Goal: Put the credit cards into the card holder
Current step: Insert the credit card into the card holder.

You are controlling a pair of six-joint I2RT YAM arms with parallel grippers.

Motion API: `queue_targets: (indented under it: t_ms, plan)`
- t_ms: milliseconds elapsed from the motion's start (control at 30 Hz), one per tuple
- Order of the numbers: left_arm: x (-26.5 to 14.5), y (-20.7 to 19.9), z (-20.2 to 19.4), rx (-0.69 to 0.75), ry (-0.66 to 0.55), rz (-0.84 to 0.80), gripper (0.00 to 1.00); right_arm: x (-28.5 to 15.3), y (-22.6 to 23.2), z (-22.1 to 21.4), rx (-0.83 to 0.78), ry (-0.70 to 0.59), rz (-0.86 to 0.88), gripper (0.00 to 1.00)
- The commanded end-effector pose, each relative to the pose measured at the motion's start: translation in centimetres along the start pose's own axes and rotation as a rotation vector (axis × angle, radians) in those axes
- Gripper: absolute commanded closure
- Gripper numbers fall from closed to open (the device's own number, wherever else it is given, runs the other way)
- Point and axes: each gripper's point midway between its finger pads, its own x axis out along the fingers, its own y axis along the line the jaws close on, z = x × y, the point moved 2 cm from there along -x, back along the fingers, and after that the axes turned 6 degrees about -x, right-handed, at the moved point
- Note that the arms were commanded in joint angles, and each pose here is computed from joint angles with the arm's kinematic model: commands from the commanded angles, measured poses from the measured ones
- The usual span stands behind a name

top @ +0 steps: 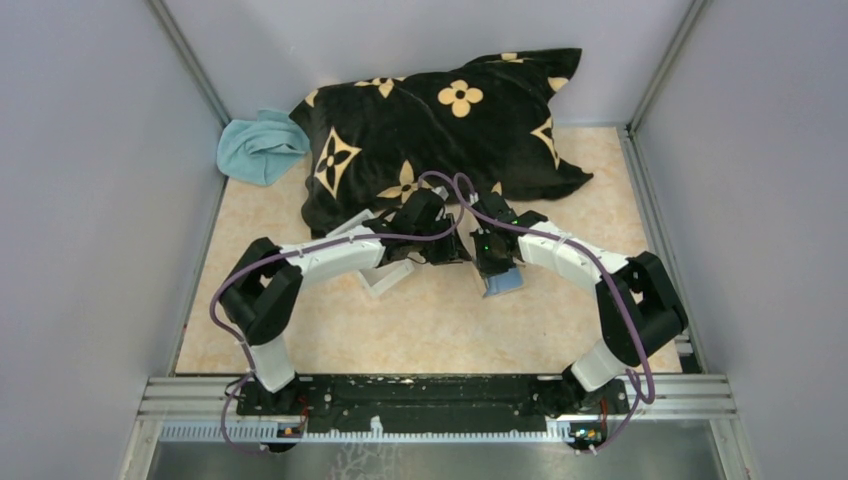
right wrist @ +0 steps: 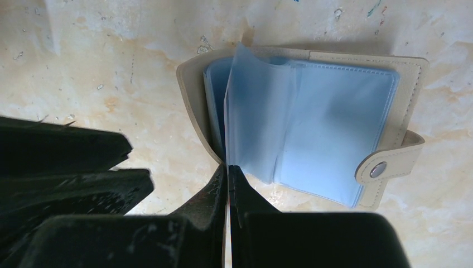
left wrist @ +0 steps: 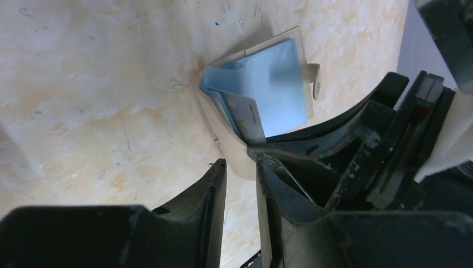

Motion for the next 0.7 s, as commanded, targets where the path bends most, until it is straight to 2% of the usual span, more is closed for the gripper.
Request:
queue_targets:
  t_ms: [0,133,667]
  plan:
    - [1.4,-1.2,0.7,-0.035,-0.003,-0.05,0.67,-0.1,0.4,0.2,0.002,-0.005,-0.004,1.0]
    - [2.3,-0.1,0.5,-0.03,0.018,0.011,0.66,-0.1,0.5,0.1,0.0,-0.007,-0.001,1.0]
    - [4.4,1.1,0.3,-0.025,0.032,0.072,0.59,-0.2,0.8,0.1,-0.008,-0.009,0.007,1.0]
